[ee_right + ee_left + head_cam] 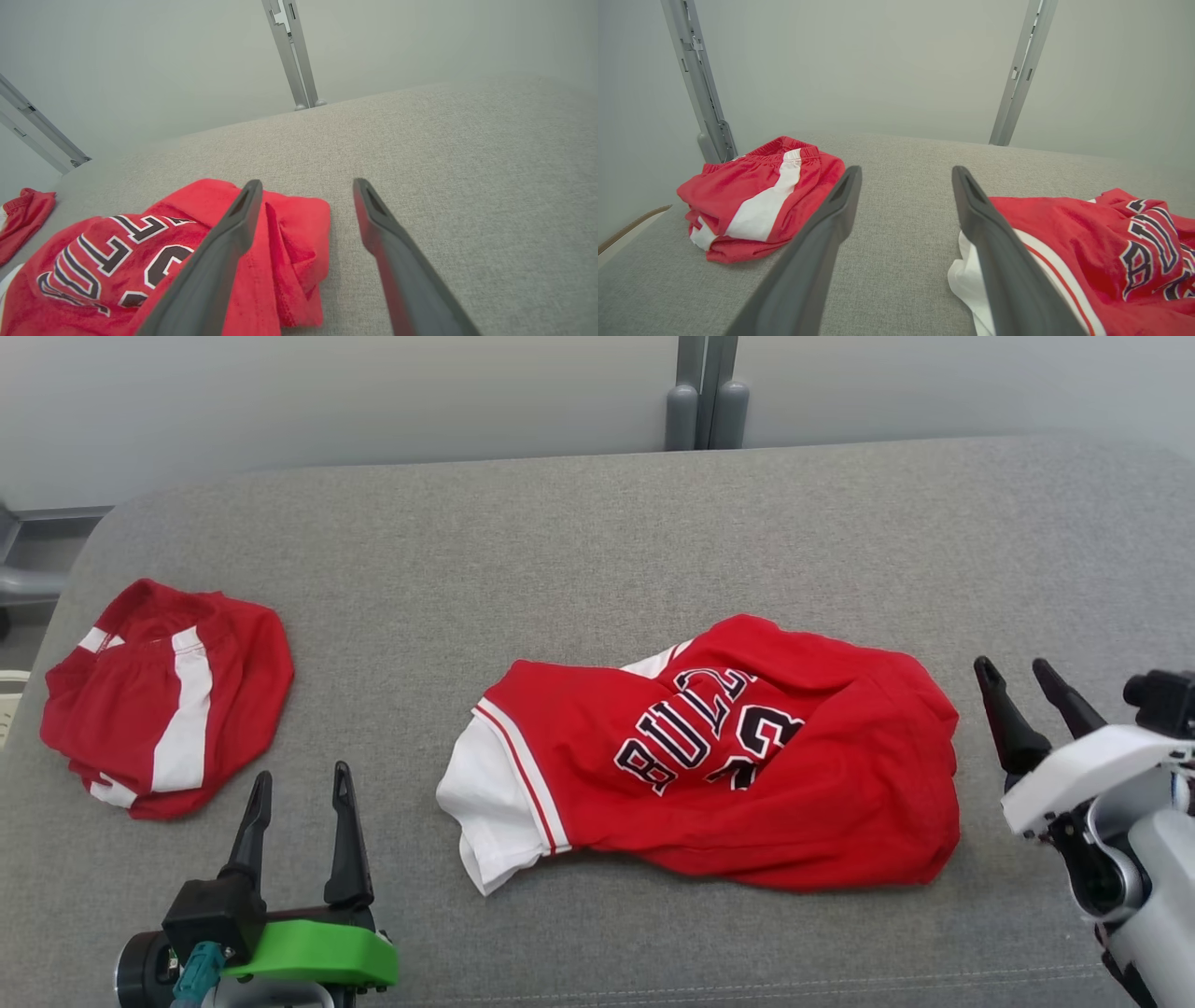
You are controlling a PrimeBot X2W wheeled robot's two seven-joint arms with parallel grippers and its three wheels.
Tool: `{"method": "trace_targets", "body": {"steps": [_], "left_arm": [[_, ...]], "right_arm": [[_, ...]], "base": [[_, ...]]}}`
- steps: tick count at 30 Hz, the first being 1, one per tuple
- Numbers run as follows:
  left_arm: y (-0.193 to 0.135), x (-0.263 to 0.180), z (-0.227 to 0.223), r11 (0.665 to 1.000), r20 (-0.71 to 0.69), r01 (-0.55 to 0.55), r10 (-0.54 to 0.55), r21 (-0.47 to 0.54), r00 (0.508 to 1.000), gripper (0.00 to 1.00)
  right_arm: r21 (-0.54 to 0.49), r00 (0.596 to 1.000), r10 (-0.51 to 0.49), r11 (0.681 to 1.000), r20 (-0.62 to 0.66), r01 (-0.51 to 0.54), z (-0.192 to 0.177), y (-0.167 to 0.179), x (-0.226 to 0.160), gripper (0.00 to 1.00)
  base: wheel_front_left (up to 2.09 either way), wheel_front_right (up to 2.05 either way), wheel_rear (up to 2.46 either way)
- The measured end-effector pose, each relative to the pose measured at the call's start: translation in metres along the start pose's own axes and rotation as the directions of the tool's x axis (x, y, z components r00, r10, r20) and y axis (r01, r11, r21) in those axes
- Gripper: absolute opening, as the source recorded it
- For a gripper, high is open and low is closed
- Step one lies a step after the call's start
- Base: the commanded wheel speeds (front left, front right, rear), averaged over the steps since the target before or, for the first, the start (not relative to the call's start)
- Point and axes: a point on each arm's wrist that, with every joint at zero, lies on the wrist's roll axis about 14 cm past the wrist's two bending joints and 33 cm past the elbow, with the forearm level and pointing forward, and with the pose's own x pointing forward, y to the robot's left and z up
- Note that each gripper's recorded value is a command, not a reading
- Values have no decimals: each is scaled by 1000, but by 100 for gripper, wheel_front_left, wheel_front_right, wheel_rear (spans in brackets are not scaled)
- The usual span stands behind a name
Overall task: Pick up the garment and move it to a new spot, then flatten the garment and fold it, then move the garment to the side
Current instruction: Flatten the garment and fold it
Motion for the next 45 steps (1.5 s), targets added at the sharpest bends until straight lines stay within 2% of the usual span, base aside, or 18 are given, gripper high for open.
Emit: {"method": "trace_targets", "body": {"steps": [5,10,15,18,21,26,27,28,29,30,39,45], "left_arm": [[6,-2,0,1000,0,-18,18,0,1000,100],[13,-6,-2,999,-9,-44,44,-2,999,100],[23,-11,-4,997,-16,-79,79,2,997,100],[26,-12,-4,996,-18,-89,90,4,996,100],[29,-13,-5,995,-20,-98,98,5,995,100],[30,-12,-6,995,-23,-102,102,2,995,100],[30,-11,-6,995,-23,-101,101,2,995,100],[30,-11,-6,995,-24,-101,101,2,995,100],[30,-11,-7,995,-26,-102,102,2,994,100],[30,-11,-7,995,-27,-102,102,2,994,100],[31,-9,-8,995,-29,-103,103,4,994,100],[31,-10,-8,995,-32,-104,104,3,994,100]], "right_arm": [[12,998,-16,1000,-58,17,-1,3,27,100],[28,984,-48,998,-173,54,-21,0,46,100],[19,951,-59,997,-302,68,-51,2,54,100],[25,940,-58,997,-336,71,-60,4,56,100],[20,911,-68,996,-407,84,-78,2,53,100],[33,893,-67,995,-445,91,-89,4,54,100],[31,886,-67,995,-458,91,-92,5,53,88],[29,883,-66,996,-464,90,-94,5,53,51],[35,883,-63,995,-465,89,-95,7,54,22],[38,883,-57,996,-466,84,-95,9,56,0],[-7,960,-26,1000,-280,25,-48,21,85,0],[-67,989,17,997,-144,-27,-8,36,107,0]], "base": [[0,0,0],[0,0,0],[0,0,0],[0,0,0],[0,0,0],[0,0,0],[0,0,0],[0,0,0],[0,0,0],[0,0,0],[0,0,0],[0,0,0]]}}
